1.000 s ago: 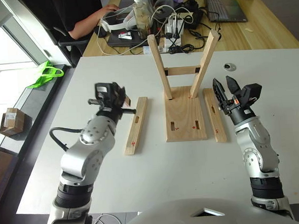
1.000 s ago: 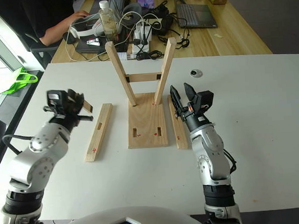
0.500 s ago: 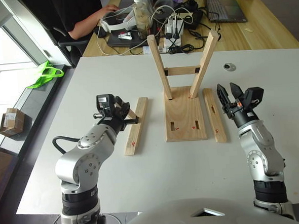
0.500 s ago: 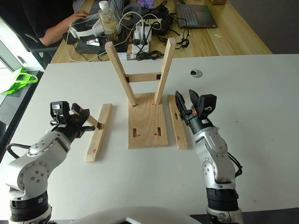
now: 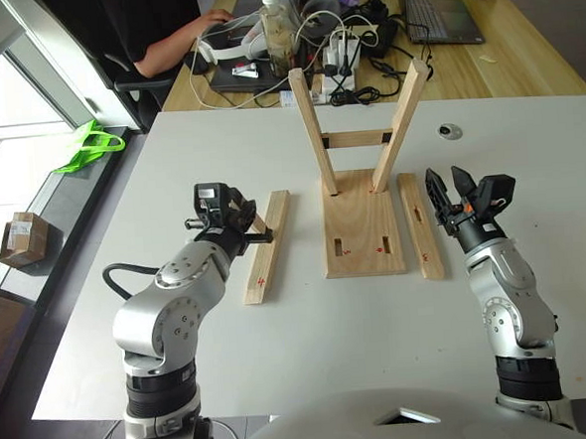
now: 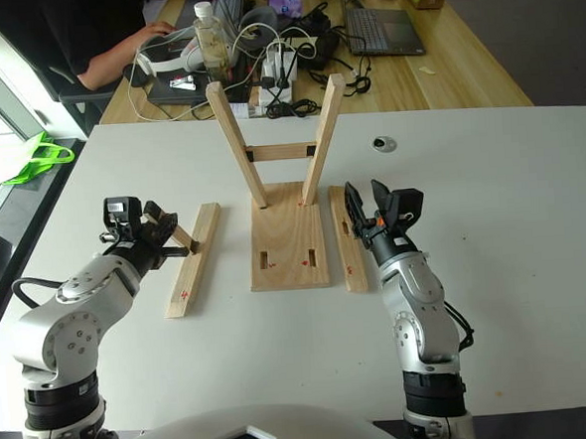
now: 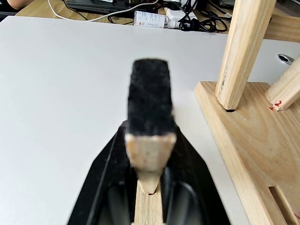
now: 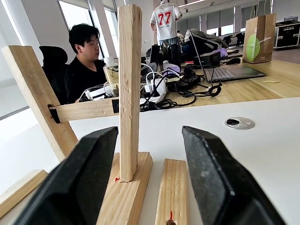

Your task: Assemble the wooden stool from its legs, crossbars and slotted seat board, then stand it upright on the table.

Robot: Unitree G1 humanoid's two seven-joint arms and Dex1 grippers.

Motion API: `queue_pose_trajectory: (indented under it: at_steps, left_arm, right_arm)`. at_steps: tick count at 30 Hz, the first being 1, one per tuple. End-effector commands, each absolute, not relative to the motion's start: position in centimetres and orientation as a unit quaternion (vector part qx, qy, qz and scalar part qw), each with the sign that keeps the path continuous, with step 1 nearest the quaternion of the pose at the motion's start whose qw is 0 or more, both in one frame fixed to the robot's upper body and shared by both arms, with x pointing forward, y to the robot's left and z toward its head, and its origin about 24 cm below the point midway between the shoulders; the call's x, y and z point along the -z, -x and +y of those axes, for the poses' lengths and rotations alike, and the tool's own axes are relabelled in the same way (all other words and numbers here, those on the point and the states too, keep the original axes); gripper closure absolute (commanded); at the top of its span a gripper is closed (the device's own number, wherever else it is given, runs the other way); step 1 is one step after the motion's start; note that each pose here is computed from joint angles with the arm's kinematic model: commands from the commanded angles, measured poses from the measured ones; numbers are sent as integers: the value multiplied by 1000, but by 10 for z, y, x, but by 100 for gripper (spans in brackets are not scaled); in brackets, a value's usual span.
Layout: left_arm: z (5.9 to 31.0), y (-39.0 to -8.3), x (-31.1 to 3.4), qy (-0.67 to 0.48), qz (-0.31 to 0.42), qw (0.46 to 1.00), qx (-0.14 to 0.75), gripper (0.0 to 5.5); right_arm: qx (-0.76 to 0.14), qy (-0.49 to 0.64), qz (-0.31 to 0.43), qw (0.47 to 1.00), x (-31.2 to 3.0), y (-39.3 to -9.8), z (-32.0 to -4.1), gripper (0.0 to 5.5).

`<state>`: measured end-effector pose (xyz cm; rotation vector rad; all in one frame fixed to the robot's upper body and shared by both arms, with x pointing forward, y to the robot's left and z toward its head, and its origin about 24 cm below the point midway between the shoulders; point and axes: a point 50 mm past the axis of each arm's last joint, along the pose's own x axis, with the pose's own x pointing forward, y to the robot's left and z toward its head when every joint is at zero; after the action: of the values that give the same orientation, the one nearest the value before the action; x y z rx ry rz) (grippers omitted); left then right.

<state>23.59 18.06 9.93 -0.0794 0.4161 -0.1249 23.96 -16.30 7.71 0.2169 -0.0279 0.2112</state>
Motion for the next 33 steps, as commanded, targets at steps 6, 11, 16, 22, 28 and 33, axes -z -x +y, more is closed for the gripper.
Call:
queue_pose_trajectory:
  at_steps: [6, 11, 16, 22, 28, 33]
  left_arm:
    - [167, -240, -85, 25, 241, 965, 100, 510]
    - [167, -248, -85, -21, 243, 963, 118, 510]
    - [166, -257, -99, -30, 212, 969, 122, 510]
    - [169, -256, -99, 27, 212, 971, 103, 510]
    - [179, -251, -99, 81, 216, 970, 81, 510]
    - [180, -248, -93, 93, 233, 964, 84, 510]
  right_arm:
    - [-108, -105, -13, 989, -79, -242, -159, 296]
    - [-105, -107, -13, 989, -79, -242, -158, 296]
    - [-102, -106, -16, 989, -79, -242, -159, 296]
    - [-105, -105, -17, 989, -78, -242, -159, 296]
    - [-104, -103, -16, 989, -78, -242, -160, 296]
    - [-105, -102, -16, 989, -78, -243, -161, 296]
